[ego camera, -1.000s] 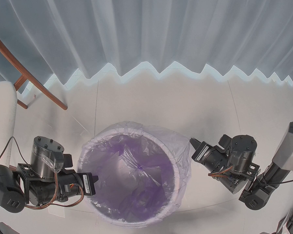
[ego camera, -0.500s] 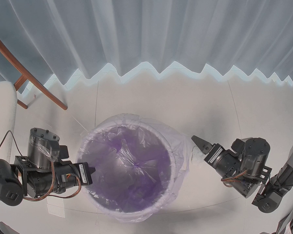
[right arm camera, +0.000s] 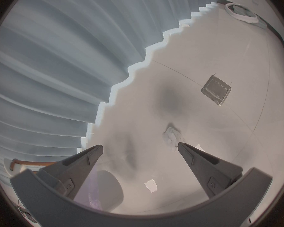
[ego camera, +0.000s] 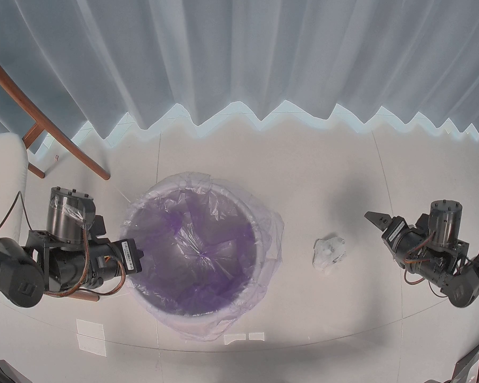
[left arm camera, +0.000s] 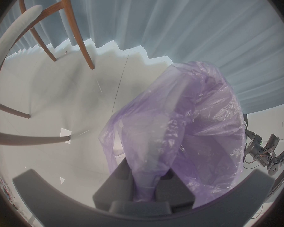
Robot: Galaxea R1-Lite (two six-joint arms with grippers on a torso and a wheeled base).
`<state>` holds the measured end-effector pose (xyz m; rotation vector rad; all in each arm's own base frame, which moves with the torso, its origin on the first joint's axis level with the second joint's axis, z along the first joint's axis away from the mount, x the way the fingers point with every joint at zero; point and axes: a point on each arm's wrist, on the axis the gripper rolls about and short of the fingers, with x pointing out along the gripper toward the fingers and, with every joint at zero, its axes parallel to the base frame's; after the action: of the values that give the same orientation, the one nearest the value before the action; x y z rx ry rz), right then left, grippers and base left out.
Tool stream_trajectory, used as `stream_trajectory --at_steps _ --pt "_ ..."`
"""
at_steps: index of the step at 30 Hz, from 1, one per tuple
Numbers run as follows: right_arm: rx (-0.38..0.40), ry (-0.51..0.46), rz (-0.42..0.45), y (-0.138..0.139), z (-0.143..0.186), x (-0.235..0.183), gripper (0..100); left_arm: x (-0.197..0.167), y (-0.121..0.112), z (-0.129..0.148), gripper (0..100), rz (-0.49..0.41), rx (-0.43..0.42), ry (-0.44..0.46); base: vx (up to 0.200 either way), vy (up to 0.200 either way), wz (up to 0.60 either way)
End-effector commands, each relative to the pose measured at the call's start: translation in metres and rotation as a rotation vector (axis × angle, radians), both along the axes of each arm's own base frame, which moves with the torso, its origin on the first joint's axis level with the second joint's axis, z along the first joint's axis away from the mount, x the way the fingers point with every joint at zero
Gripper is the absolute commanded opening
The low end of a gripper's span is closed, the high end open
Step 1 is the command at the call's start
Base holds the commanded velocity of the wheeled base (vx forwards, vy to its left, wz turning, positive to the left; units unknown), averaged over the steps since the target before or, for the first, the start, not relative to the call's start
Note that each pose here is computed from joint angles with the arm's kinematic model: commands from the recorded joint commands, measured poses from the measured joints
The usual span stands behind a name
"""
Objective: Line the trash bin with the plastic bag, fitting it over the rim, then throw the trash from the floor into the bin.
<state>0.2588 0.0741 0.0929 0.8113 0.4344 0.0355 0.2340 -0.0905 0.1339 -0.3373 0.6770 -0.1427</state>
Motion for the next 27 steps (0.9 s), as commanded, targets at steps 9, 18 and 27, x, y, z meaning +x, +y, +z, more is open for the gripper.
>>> stream_trajectory --at_steps 9,18,27 --pt "-0.085 0.195 0.108 -0.025 0.024 0.077 100 0.090 -0.022 -0.029 0 -0.002 0.015 0.031 0.000 0.000 0.00" --pt "-0.126 0.151 0.130 -0.019 0.007 0.097 100 0.119 -0.056 -0.091 0 -0.013 0.042 0.034 0.000 0.000 0.00" --pt "-0.126 0.126 0.130 -0.017 0.006 0.100 100 0.133 -0.064 -0.113 0 0.001 0.034 -0.032 0.000 0.000 0.00"
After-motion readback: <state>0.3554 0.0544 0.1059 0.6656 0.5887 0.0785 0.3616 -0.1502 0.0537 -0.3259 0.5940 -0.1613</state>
